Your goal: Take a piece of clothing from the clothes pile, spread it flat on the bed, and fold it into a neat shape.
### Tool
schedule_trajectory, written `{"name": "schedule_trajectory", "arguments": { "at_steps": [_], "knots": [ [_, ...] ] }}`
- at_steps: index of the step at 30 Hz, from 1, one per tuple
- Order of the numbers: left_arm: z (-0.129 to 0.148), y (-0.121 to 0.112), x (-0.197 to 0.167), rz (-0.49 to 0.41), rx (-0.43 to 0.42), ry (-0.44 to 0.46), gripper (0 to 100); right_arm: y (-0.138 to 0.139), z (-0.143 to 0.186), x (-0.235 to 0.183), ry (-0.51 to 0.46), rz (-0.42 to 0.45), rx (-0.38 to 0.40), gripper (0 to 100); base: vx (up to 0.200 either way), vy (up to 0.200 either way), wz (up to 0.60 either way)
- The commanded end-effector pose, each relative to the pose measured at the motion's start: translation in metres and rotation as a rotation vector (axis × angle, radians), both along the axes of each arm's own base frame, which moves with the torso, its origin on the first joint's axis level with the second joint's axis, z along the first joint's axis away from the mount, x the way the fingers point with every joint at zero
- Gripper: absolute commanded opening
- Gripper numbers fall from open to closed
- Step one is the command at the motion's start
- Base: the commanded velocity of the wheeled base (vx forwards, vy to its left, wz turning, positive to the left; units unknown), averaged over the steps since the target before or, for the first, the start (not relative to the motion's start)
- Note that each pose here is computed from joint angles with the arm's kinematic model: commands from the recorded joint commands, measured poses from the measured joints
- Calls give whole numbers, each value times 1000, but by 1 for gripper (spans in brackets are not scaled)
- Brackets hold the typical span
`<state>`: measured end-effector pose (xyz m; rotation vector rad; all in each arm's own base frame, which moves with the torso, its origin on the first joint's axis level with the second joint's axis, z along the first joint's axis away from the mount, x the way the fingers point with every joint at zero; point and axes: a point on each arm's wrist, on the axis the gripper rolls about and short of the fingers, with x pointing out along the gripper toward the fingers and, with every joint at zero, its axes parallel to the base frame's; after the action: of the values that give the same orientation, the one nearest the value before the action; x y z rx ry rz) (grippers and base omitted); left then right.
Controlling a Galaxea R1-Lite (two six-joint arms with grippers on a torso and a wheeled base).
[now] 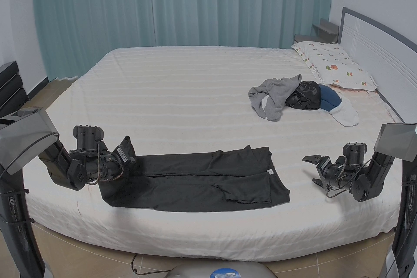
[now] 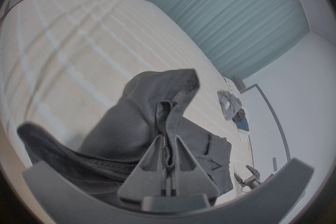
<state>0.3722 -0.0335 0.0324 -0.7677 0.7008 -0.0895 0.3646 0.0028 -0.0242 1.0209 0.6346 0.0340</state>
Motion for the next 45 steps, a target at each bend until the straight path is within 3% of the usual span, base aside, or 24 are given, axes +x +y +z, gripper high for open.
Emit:
{"name": "schedule_trajectory", "arguments": {
  "at_steps": [1, 10, 12, 18, 25, 31, 41, 42, 45],
  "knots": [
    [15, -13, 1, -20, 4, -36, 0, 0, 0, 0, 1, 1, 0, 100, 0, -200, 0],
    [33, -47, 8, -63, 36, -5, 0, 0, 0, 0, 1, 1, 0, 100, 0, -200, 0],
    [40, -63, 10, -102, 42, 22, 0, 0, 0, 0, 1, 1, 0, 100, 0, -200, 0],
    [55, -92, 19, -133, 16, 44, 0, 0, 0, 0, 1, 1, 0, 100, 0, -200, 0],
    [49, -111, 29, -156, 16, 76, 0, 0, 0, 0, 1, 1, 0, 100, 0, -200, 0],
    [22, -127, 36, -151, 56, 120, 0, 0, 0, 0, 0, 1, -1, 100, 0, 0, 0],
    [26, -144, 39, -151, 33, 103, 0, 0, -1, -1, 2, 2, -2, 100, 0, 0, 0],
    [25, -145, 40, -146, 31, 103, 100, 0, -1, -1, 2, 2, -2, 100, 0, 0, 0],
    [20, -147, 44, -127, 32, 106, 100, 0, -1, -1, 2, 2, -2, 100, 0, 0, 0]
  ]
}}
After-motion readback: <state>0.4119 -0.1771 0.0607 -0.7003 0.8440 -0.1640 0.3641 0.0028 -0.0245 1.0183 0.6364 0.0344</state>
